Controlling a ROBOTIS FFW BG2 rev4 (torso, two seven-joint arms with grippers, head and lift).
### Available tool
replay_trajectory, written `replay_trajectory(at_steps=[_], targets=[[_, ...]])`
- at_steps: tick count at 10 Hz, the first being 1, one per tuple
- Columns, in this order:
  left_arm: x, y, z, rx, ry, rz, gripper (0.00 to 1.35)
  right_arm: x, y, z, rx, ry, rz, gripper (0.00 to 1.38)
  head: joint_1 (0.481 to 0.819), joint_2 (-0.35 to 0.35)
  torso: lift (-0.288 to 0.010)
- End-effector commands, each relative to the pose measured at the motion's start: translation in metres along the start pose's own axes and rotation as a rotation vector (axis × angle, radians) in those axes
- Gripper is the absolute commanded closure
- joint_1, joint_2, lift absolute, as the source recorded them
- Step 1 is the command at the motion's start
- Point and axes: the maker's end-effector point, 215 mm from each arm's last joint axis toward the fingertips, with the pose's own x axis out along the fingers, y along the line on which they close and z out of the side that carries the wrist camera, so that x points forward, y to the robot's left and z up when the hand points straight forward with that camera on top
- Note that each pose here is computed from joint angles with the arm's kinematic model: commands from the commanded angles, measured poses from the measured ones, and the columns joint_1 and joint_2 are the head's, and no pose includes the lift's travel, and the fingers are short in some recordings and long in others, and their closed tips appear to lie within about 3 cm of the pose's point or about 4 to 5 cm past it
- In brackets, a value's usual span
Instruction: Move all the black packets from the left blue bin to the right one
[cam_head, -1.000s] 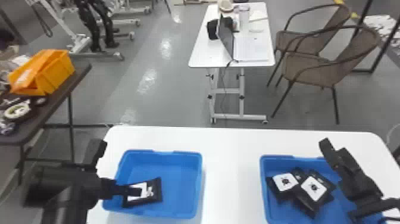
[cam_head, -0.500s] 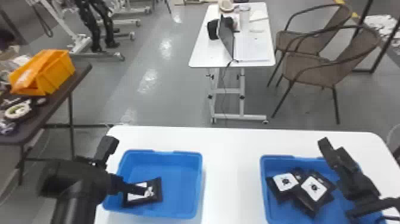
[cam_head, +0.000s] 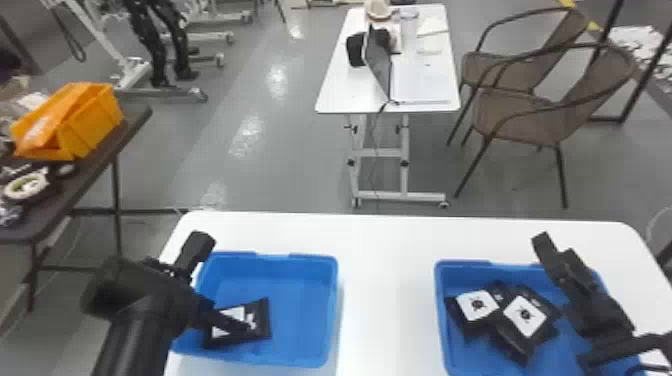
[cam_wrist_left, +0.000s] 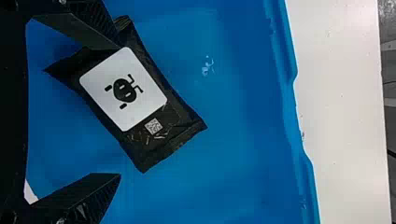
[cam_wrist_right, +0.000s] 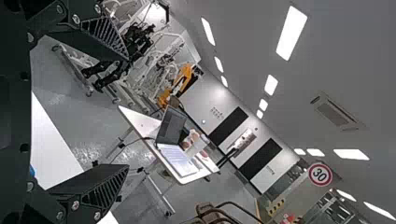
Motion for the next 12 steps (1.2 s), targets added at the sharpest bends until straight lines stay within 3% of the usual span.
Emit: replay_trajectory(at_steps=[1,5,7,8,9,10,12], targets=[[0.011,-0.001,-0.002,0.022,0.022,-0.001,0.02,-0.001,-0.001,-0.001,0.008,-0.001,-0.002,0.20,0.695,0.151,0.000],[0.026,0.001,-0.006,0.053,0.062,-0.002,0.00,-0.002,-0.002,-0.005,0.033,-0.003,0.001,0.20,0.695,0.153,0.000],[0.034,-0.001,-0.009,0.053,0.063,-0.008,0.26,-0.002,-0.001,-0.005,0.041,-0.003,0.005,0.20,0.695,0.149,0.000],[0.035,-0.002,-0.009,0.040,0.056,-0.011,0.33,-0.002,-0.001,-0.007,0.045,-0.002,0.007,0.20,0.695,0.149,0.000],[0.034,-0.001,-0.010,0.022,0.052,-0.013,0.53,-0.001,0.000,-0.009,0.048,0.002,0.010,0.20,0.695,0.148,0.000],[0.034,-0.001,-0.010,0.020,0.050,-0.014,0.87,-0.001,0.000,-0.009,0.050,0.004,0.010,0.20,0.695,0.148,0.000],[0.032,-0.005,-0.001,0.053,0.025,-0.050,1.06,-0.001,0.001,-0.013,0.060,0.012,0.014,0.20,0.695,0.150,0.000]])
